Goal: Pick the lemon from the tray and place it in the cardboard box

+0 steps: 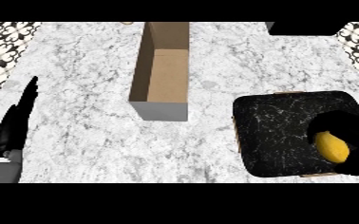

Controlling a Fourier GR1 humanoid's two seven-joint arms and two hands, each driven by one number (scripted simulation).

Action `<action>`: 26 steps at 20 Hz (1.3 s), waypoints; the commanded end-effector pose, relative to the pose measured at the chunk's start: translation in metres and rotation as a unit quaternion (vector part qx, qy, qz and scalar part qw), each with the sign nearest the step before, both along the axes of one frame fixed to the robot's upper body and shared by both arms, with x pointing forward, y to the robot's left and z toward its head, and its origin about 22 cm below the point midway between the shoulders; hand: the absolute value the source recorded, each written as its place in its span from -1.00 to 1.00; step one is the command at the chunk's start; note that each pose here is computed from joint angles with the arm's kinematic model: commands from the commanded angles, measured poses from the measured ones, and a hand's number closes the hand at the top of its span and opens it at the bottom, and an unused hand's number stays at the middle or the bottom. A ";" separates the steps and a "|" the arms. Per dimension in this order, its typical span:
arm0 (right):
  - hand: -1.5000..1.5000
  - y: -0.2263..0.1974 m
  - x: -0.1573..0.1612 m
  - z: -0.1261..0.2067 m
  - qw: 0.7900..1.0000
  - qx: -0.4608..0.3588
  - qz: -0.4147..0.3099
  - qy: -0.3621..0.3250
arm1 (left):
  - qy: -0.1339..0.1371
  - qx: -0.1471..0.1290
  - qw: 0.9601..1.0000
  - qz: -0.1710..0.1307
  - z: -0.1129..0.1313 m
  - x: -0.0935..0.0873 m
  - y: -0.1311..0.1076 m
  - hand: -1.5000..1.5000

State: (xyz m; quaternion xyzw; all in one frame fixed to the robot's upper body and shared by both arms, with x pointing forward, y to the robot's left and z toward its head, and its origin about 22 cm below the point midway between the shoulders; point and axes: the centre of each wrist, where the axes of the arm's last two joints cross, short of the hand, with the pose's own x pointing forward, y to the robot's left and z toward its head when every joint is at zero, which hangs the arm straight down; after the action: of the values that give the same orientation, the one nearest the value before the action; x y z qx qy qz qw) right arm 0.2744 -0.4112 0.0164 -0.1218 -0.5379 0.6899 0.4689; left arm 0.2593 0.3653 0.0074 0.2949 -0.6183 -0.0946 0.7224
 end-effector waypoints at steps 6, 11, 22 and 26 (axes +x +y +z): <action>1.00 -0.001 0.004 -0.002 0.992 0.028 -0.031 -0.121 | 0.005 -0.001 1.000 0.001 0.011 0.002 0.000 0.00; 1.00 0.070 0.099 0.051 0.986 0.036 0.010 -0.165 | -0.010 0.004 0.999 -0.035 0.019 0.025 -0.020 0.00; 1.00 0.093 0.166 0.130 0.935 0.170 0.057 -0.306 | -0.015 -0.009 0.999 -0.034 0.019 0.023 -0.024 0.00; 1.00 0.136 0.179 0.124 0.923 0.223 0.113 -0.293 | -0.005 -0.003 1.000 -0.020 0.001 0.014 -0.002 0.00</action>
State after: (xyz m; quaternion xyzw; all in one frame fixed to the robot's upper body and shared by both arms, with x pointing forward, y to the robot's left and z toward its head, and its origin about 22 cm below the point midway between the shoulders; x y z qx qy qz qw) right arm 0.4438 -0.2994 0.1397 -0.1866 -0.7674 0.5535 0.2642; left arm 0.2807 0.3463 0.0209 0.2720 -0.6338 -0.1136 0.7151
